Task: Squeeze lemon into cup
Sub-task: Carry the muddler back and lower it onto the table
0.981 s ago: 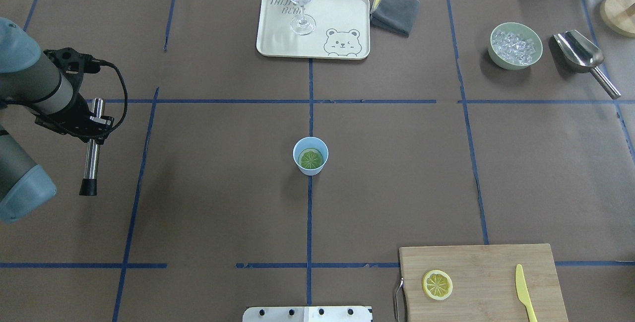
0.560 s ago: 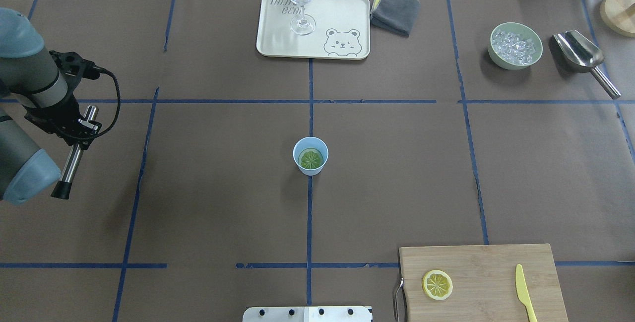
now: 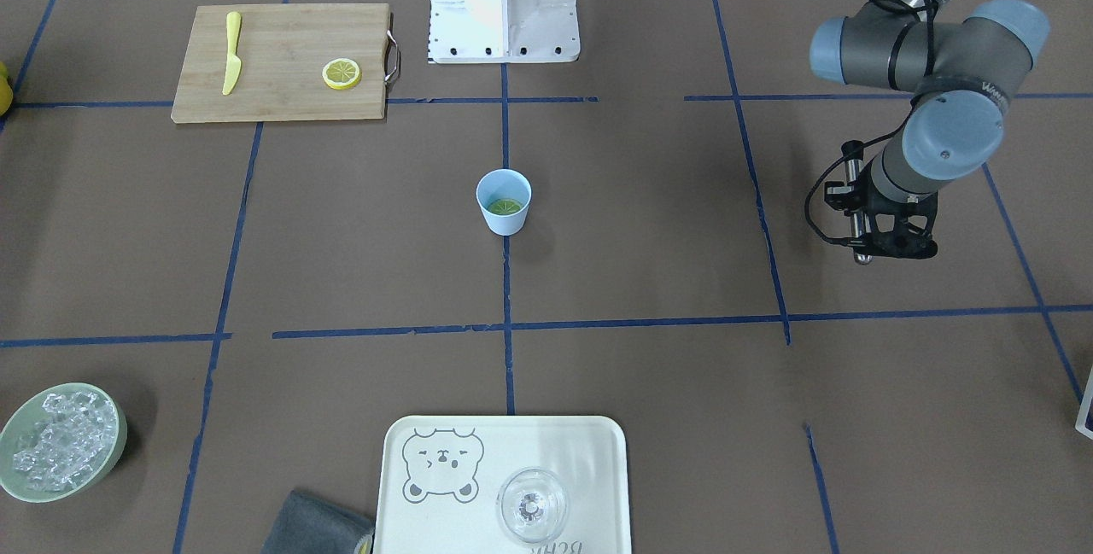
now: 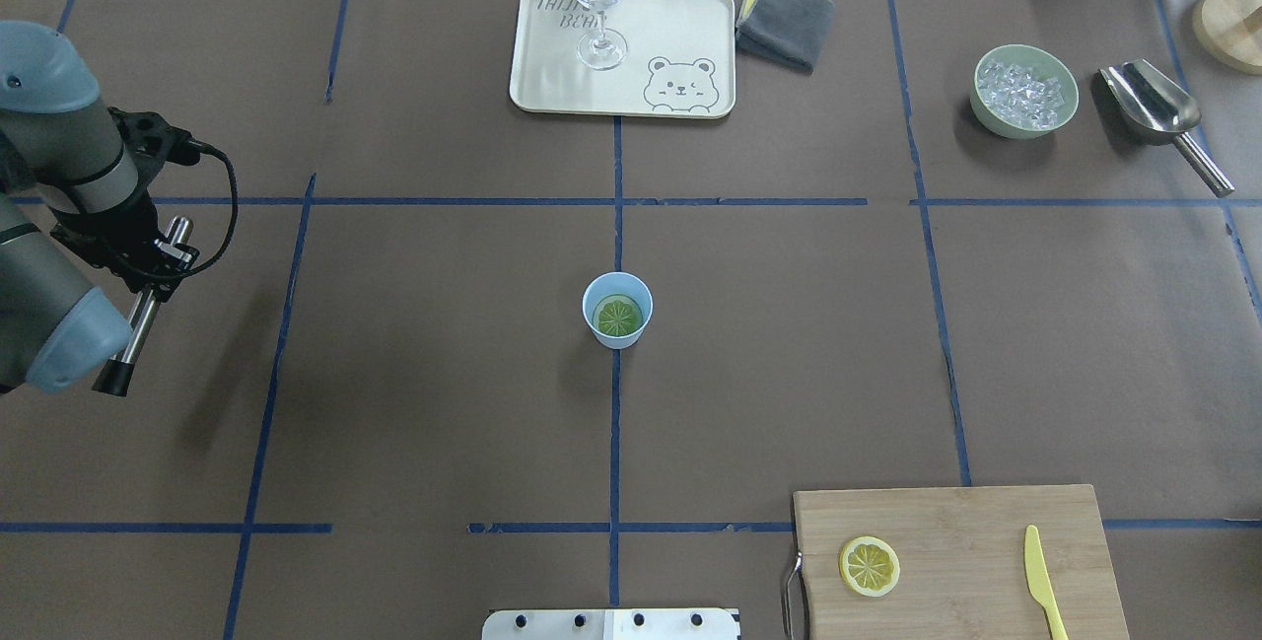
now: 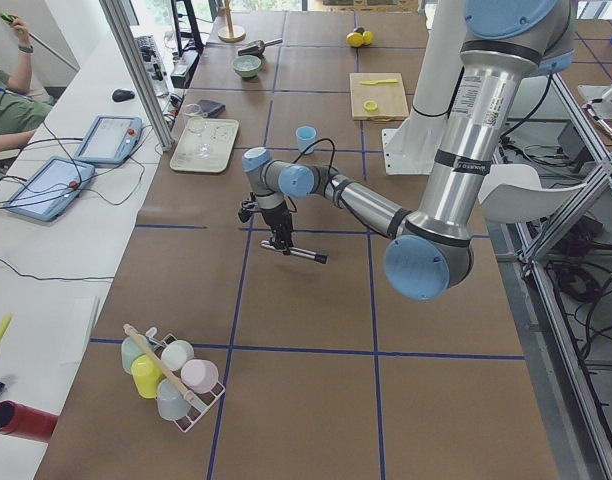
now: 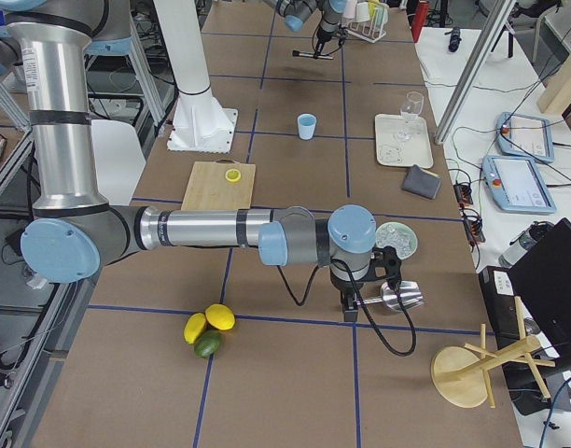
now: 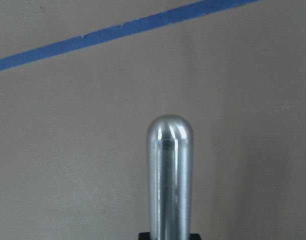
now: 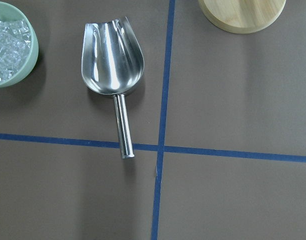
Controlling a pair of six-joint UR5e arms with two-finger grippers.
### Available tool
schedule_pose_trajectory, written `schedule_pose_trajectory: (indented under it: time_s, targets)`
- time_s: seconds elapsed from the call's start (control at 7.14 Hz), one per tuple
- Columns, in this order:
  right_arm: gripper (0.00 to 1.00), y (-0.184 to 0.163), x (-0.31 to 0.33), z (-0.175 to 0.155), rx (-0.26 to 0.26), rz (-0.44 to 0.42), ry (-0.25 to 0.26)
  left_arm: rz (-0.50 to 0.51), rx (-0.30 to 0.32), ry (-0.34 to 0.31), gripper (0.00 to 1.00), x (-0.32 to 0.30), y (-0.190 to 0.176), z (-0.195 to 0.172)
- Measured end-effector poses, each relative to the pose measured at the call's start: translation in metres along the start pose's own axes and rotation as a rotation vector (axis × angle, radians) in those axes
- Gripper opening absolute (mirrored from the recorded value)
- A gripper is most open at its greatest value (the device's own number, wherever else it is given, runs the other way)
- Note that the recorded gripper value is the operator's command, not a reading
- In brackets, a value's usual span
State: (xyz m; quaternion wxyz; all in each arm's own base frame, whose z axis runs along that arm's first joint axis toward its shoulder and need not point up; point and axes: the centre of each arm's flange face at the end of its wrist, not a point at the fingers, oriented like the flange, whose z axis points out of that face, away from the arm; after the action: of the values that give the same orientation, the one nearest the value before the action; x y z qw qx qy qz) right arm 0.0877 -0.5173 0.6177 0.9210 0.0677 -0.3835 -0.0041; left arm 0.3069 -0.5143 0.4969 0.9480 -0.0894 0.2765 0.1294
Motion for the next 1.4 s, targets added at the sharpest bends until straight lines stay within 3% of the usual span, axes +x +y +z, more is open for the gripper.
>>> schedule_pose_trajectory:
  time_s: [0.28, 0.84, 0.98, 1.12, 1.4]
  targets:
    - [1.0, 0.003, -0.001, -0.001, 0.001, -0.001, -0.002, -0.066, -0.052, 0.027, 0.0, -0.006, -0.008, 0.02]
    - [1.0, 0.002, -0.005, -0.005, 0.009, -0.009, -0.002, -0.156, -0.075, 0.049, 0.02, -0.007, -0.009, 0.025]
    - [1.0, 0.002, -0.005, -0.005, 0.009, -0.01, -0.002, -0.157, -0.076, 0.049, 0.66, -0.006, -0.009, 0.026]
    - [1.0, 0.002, -0.005, -0.005, 0.009, -0.01, -0.002, -0.153, -0.074, 0.05, 1.0, -0.006, -0.009, 0.027]
    - [1.0, 0.003, -0.005, -0.005, 0.009, -0.009, -0.002, -0.135, -0.053, 0.059, 1.0, -0.006, -0.011, 0.031]
